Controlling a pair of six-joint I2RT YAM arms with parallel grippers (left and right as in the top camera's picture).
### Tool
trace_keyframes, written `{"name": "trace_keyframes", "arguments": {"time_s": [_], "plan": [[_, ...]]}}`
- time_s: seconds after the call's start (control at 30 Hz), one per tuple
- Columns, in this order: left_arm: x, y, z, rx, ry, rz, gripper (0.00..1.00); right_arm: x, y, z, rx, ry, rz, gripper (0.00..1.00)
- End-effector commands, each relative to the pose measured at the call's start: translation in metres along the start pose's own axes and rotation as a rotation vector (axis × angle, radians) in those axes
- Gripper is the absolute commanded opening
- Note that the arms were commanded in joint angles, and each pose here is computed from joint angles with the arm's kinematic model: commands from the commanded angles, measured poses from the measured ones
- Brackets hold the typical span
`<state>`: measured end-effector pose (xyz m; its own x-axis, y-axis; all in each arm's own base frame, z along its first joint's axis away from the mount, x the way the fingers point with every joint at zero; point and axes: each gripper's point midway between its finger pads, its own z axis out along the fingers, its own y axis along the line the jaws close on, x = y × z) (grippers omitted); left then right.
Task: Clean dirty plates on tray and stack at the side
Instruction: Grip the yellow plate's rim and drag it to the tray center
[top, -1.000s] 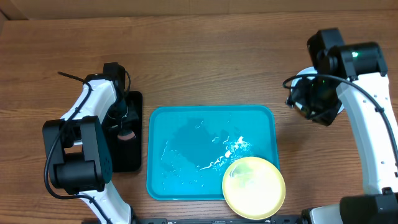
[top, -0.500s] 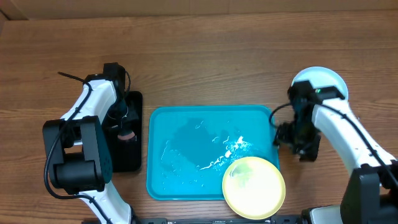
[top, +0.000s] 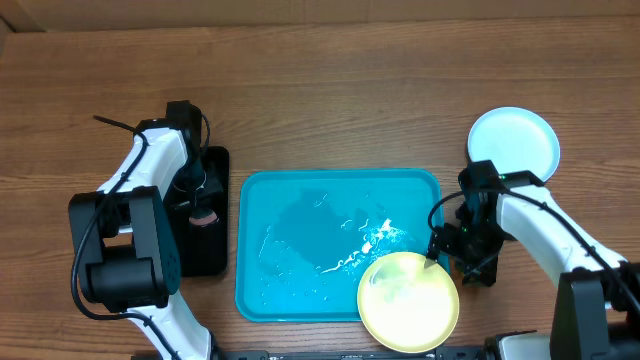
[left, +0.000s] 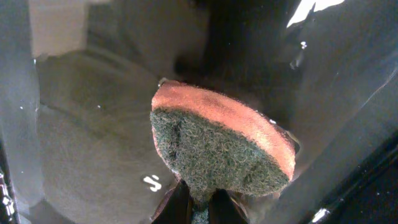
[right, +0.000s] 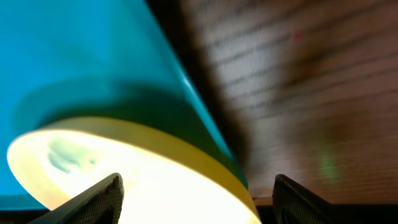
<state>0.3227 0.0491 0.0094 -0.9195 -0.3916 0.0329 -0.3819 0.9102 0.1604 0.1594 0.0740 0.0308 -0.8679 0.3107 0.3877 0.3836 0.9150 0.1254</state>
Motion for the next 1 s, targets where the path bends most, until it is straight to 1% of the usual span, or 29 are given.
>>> {"name": "trace_keyframes", "arguments": {"time_s": [0.0,0.07,0.2,0.43,0.5,0.53,0.6,0.73,0.8,0.97], "plan": [[0.001,-0.001,0.0,0.011,0.007,0.022,0.04,0.008,0.005,0.001,-0.041,0.008,0.004,0.77],[0.002,-0.001,0.0,0.011,0.008,0.023,0.04,0.007,0.005,0.002,-0.045,0.005,0.002,0.75],[0.002,-0.001,0.0,0.01,0.01,0.027,0.04,0.006,0.006,0.002,-0.047,0.003,-0.007,0.6],[0.002,-0.001,0.0,0.01,0.009,0.03,0.04,0.013,0.002,0.011,-0.049,0.03,0.017,0.6],[0.002,-0.001,0.0,0.01,0.009,0.03,0.04,0.012,0.002,0.014,-0.051,0.023,0.012,0.5],[0.002,-0.001,0.0,0.01,0.009,0.03,0.04,0.011,0.003,0.014,-0.052,0.019,0.009,0.43],[0.002,-0.001,0.0,0.01,0.009,0.03,0.04,0.009,0.004,0.014,-0.056,0.011,0.005,0.35],[0.002,-0.001,0.0,0.01,0.01,0.031,0.04,0.006,0.005,0.014,-0.059,-0.002,0.0,0.31],[0.002,-0.001,0.0,0.01,0.01,0.031,0.04,0.004,0.006,0.014,-0.063,-0.01,-0.003,0.31],[0.002,-0.001,0.0,0.01,0.01,0.03,0.05,-0.007,0.012,0.013,-0.088,-0.054,-0.02,0.23]]}}
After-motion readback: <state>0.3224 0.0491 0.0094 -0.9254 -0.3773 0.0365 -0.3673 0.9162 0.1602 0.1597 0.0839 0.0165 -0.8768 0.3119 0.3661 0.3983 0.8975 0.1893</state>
